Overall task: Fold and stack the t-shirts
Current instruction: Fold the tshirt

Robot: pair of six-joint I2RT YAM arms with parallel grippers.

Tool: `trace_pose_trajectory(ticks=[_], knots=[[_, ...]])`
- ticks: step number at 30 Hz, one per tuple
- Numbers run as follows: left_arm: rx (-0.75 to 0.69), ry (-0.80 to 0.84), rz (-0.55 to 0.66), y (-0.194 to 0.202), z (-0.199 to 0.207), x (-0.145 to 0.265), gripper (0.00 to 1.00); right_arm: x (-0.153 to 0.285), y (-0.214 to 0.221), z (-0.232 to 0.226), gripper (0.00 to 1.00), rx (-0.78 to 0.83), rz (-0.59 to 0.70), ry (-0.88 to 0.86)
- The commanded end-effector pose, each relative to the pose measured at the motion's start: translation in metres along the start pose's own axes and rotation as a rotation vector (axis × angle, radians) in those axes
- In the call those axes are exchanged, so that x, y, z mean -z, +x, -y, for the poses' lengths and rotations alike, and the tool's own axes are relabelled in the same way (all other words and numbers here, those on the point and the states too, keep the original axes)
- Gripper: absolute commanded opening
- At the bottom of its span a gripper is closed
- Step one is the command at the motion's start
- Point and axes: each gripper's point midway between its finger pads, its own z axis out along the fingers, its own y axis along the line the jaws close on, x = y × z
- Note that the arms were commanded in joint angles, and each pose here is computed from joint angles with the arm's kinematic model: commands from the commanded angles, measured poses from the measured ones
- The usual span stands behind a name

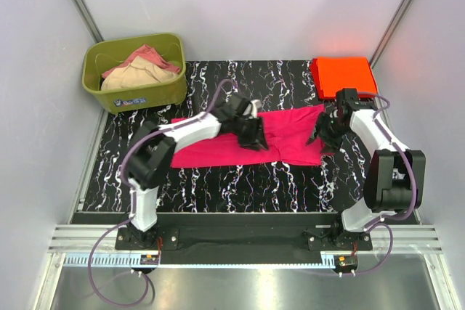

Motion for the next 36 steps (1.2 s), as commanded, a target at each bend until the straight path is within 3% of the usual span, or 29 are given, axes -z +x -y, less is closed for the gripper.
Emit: trace_pose_trajectory(ticks=[1,7,12,16,23,27,36], knots=[[0.022,0.129,0.036,-0.018,0.05,-0.023,0.49,0.001,0.007,0.03,0.64,-0.046,-0.016,0.061],[0.083,0.093,0.031,-0.018,0.052,-0.059,0.51,-0.016,0.005,0.043,0.69,-0.153,-0.083,0.037],[0.122,0.056,0.022,-0.015,0.038,-0.074,0.5,-0.019,-0.001,0.052,0.71,-0.164,-0.055,0.07],[0.132,0.054,0.006,-0.012,0.035,-0.082,0.48,-0.031,0.0,0.057,0.57,-0.195,-0.064,0.085],[0.132,0.078,-0.011,-0.013,0.039,-0.086,0.44,-0.042,0.006,0.064,0.51,-0.185,-0.068,0.095],[0.126,0.08,-0.023,-0.013,0.039,-0.088,0.42,-0.052,0.01,0.066,0.38,-0.188,-0.067,0.08],[0.139,0.092,-0.052,-0.01,0.04,-0.092,0.4,-0.06,0.01,0.07,0.4,-0.18,-0.053,0.084]])
